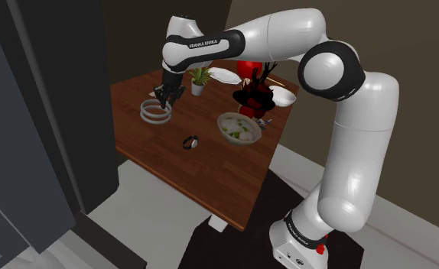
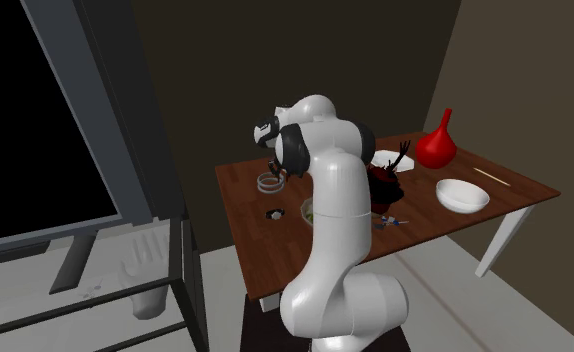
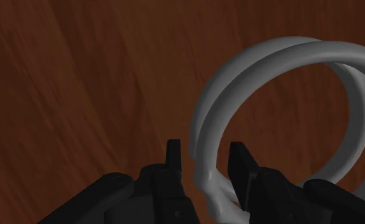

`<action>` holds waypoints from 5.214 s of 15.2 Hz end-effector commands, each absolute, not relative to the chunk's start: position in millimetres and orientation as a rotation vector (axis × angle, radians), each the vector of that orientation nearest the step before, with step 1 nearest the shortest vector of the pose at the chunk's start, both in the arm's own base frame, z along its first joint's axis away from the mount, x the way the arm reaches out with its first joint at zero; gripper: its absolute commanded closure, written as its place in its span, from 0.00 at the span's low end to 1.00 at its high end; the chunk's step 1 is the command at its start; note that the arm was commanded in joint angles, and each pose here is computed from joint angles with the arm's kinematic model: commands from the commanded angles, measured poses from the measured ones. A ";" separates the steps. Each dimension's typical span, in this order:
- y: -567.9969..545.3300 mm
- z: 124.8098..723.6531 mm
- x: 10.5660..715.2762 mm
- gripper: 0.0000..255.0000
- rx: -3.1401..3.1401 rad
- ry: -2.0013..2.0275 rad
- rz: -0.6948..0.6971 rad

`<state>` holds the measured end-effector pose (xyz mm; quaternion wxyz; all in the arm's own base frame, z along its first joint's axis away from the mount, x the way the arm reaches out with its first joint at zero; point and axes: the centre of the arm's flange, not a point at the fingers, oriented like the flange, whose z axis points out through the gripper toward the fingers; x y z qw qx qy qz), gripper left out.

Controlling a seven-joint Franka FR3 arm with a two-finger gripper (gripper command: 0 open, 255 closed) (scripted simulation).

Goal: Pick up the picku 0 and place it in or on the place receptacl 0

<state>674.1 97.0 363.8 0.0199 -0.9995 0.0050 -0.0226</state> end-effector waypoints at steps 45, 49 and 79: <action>65.6 535.7 631.6 1.00 -3.101 0.016 -0.070; 34.3 537.6 589.2 1.00 -3.101 0.016 -0.070; -107.0 483.0 397.9 1.00 -3.101 0.016 -0.070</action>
